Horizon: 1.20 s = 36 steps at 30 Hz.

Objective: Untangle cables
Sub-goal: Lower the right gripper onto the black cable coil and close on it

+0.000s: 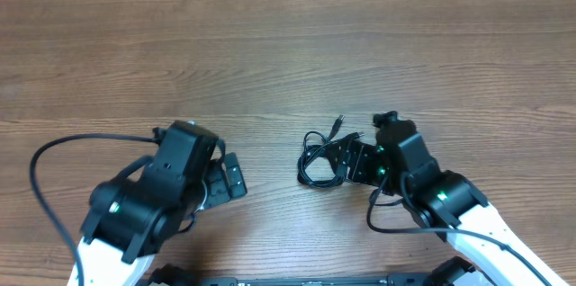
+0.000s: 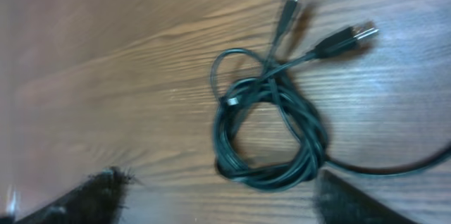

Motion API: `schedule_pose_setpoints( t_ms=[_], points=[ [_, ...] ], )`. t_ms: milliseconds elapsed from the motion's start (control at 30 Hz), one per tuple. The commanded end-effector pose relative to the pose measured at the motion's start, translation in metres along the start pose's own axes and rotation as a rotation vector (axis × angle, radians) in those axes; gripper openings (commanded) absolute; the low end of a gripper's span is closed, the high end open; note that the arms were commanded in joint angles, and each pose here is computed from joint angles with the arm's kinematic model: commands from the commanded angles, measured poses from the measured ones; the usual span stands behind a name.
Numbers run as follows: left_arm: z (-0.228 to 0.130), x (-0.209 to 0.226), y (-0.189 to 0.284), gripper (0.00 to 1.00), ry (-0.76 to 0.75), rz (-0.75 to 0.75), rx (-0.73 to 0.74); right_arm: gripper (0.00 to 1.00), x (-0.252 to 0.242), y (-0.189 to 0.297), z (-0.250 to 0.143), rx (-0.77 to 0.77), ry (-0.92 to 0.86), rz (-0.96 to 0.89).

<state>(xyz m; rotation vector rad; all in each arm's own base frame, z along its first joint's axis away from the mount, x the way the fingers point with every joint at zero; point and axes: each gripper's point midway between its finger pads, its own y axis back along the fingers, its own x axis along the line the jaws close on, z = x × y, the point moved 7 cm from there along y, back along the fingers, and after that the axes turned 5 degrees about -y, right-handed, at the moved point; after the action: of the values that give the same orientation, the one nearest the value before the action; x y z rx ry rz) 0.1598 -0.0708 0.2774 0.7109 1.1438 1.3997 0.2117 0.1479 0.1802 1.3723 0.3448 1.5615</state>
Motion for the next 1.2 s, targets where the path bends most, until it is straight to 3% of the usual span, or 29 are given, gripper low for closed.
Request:
schedule_pose_setpoints(
  t_ms=[0,100,267,333,400,600,867,1000,1167],
  points=[
    [0.005,-0.003,-0.013,0.99,-0.008,0.050,0.033,0.65,-0.011,-0.019,0.003,-0.002,0.048,-0.107],
    [0.005,-0.006,-0.023,1.00,-0.013,0.076,0.085,0.54,-0.020,-0.036,-0.003,0.054,-0.104,-0.159],
    [0.007,-0.007,-0.029,1.00,-0.015,0.093,0.098,0.45,-0.009,-0.051,-0.020,0.237,-0.311,-0.074],
    [0.009,-0.007,-0.029,0.99,-0.015,0.095,0.088,0.48,0.000,-0.051,-0.022,0.289,-0.347,-0.013],
    [0.010,-0.006,-0.029,1.00,-0.015,0.103,0.080,0.59,0.007,-0.049,-0.024,0.333,-0.391,0.031],
    [0.011,-0.006,-0.029,1.00,-0.015,0.108,0.068,0.62,0.006,-0.049,-0.035,0.380,-0.668,-0.048],
    [0.014,-0.006,-0.029,1.00,-0.015,0.113,0.048,0.64,-0.003,-0.077,-0.061,0.297,-0.819,-0.245],
    [0.013,-0.004,-0.029,0.99,-0.027,0.133,0.048,0.56,-0.017,-0.097,-0.062,0.220,-0.850,-0.320],
    [0.013,-0.003,-0.029,1.00,-0.029,0.137,0.053,0.30,-0.024,-0.106,-0.058,0.159,-0.841,-0.338]
  ],
)
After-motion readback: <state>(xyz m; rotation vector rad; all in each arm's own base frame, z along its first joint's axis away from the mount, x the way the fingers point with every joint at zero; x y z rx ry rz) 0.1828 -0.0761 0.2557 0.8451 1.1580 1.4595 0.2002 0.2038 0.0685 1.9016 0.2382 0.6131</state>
